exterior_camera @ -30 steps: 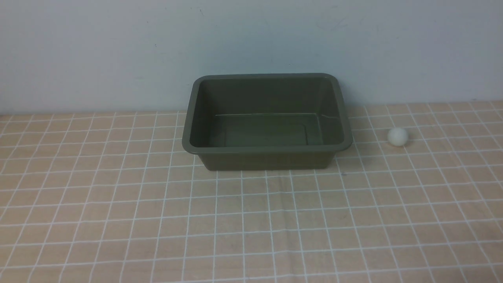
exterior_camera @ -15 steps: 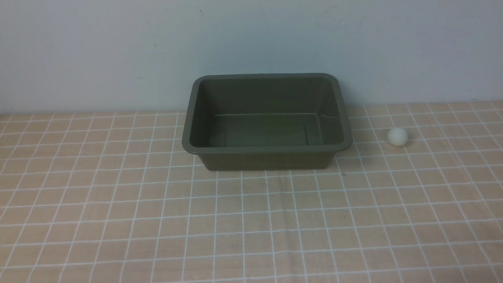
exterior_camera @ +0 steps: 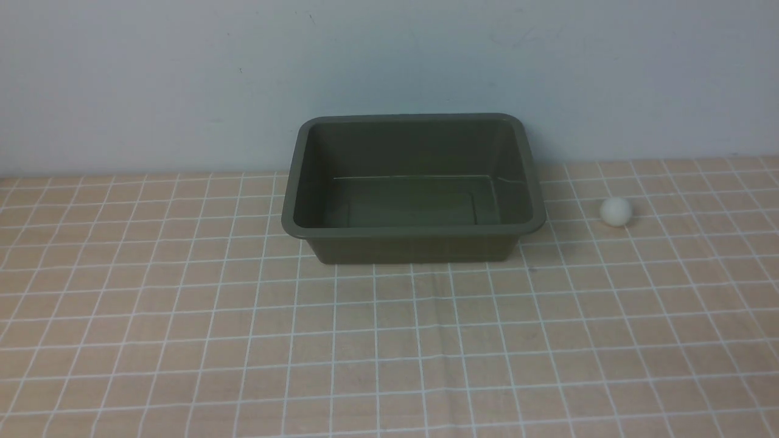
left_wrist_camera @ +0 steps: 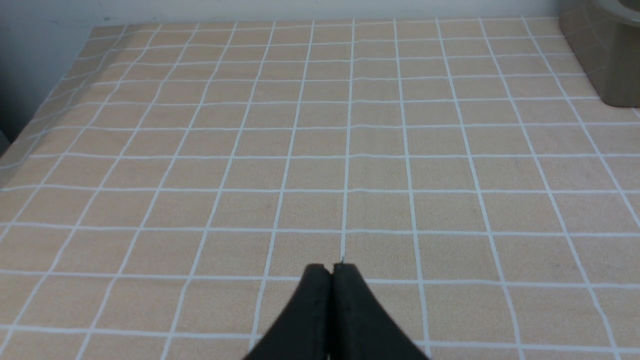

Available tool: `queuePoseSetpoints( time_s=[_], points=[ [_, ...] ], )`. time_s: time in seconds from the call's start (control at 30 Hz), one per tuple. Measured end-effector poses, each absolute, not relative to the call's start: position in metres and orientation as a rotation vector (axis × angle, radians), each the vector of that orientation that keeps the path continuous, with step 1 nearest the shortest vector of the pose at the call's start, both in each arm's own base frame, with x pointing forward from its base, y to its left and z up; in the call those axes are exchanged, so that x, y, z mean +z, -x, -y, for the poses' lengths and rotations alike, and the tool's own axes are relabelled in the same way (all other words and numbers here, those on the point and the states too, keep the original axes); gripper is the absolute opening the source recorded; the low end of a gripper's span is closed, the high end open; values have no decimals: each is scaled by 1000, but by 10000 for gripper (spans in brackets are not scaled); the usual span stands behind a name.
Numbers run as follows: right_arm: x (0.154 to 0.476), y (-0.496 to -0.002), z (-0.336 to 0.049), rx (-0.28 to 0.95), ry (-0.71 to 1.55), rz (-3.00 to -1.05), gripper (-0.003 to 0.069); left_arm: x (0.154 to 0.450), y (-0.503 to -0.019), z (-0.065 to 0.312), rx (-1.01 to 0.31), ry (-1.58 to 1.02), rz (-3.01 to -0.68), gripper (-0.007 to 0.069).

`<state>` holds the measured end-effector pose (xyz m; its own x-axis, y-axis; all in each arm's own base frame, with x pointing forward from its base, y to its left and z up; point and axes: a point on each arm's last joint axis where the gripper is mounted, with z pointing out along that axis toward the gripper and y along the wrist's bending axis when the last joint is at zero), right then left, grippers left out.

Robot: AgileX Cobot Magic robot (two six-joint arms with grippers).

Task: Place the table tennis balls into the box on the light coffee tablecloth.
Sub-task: 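Reach for and grasp a ping pong ball on the table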

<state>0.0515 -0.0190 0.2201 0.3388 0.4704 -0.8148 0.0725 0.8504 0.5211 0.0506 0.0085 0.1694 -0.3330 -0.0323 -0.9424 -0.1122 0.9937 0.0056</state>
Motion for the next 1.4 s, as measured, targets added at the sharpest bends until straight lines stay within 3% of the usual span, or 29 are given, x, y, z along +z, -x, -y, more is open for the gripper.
queuePoseSetpoints(
  time_s=[0.43,0.63,0.87,1.07,1.4],
  points=[
    [219,-52,19,344,-583,-1217,-19,169,-51,-9,81,104,-1910,-69],
    [255,-46,3,310,-336,-1327,-19,169,-51,-9,81,104,-1910,-69],
    [289,-58,-15,219,-16,-1666,-19,169,-51,-9,81,104,-1910,-69],
    [308,-92,-20,238,136,-1949,-19,169,-51,-9,81,104,-1910,-69],
    [299,-188,-5,145,162,-2338,-16,169,-51,-9,81,104,-1910,-69]
  ],
)
